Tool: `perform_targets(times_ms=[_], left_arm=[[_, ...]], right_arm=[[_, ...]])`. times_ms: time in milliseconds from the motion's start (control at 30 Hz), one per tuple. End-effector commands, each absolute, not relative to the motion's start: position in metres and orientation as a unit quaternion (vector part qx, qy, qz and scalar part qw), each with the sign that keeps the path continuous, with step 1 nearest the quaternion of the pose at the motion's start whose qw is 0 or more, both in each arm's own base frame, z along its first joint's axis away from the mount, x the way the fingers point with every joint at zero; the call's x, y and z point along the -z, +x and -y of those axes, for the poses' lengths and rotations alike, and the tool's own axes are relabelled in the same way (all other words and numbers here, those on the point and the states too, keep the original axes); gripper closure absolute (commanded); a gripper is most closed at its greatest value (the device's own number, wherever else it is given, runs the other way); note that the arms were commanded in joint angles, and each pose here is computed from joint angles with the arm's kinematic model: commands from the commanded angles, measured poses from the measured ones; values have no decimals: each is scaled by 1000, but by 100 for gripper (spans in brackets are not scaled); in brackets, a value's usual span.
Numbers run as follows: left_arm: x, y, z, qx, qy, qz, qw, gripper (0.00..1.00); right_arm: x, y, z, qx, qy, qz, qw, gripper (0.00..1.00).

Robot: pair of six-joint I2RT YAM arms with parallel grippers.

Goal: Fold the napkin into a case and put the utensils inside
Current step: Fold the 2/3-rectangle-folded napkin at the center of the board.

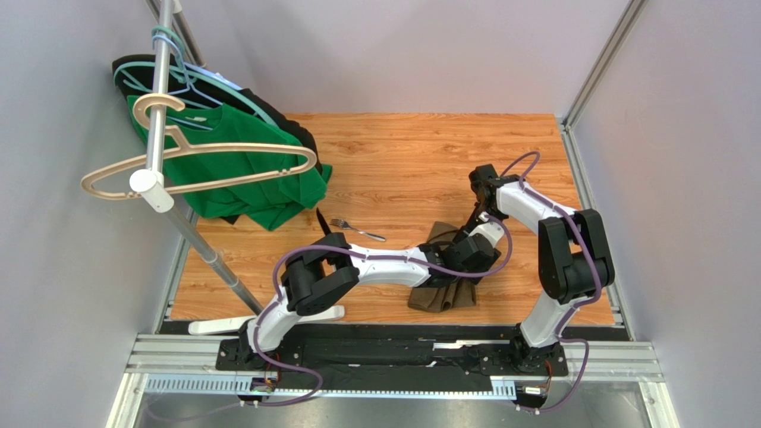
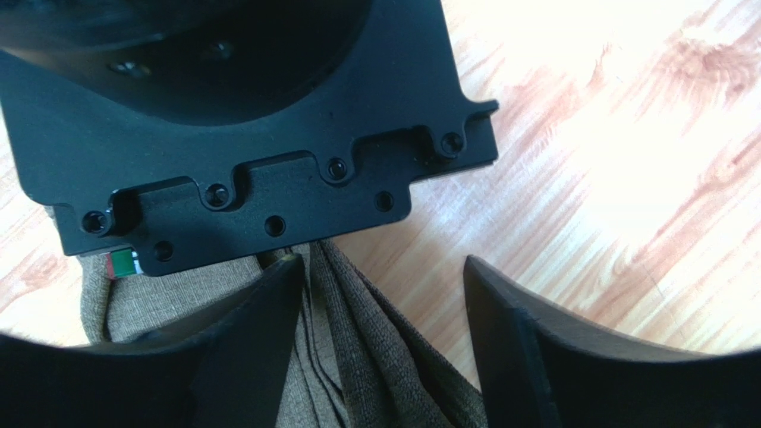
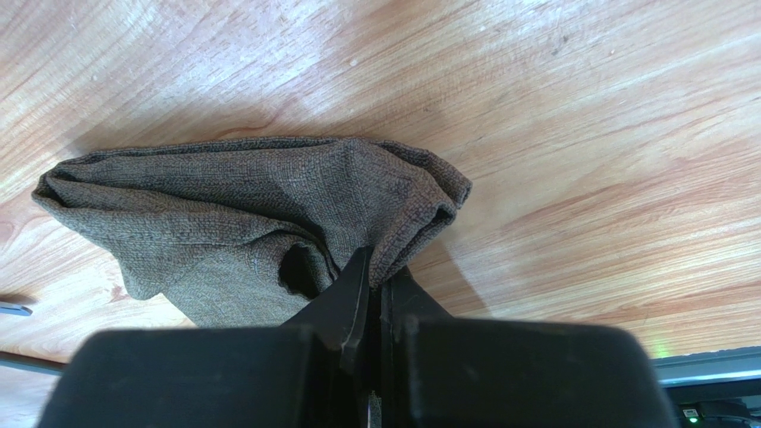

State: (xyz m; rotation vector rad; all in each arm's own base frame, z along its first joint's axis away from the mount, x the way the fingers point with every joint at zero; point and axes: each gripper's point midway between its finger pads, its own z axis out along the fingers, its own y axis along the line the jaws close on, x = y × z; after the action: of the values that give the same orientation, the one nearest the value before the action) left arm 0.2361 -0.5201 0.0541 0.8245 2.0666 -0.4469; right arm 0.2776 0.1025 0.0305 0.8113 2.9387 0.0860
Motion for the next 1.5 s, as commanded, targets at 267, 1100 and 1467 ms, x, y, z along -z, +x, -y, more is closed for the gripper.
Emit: perform_targets(times_ms=[267, 1100, 1467], left_arm=[[-73, 259, 518, 189, 284, -836, 430, 91], [-127, 316, 528, 431, 119, -833, 325, 100], [-121, 301, 509, 469, 115, -816, 317, 100]], right_arm=[[-51, 297, -85, -73, 255, -960, 87, 94], [-101, 278, -86, -214, 169, -914, 302, 20], [-108, 339, -80, -223, 254, -909, 244, 19]])
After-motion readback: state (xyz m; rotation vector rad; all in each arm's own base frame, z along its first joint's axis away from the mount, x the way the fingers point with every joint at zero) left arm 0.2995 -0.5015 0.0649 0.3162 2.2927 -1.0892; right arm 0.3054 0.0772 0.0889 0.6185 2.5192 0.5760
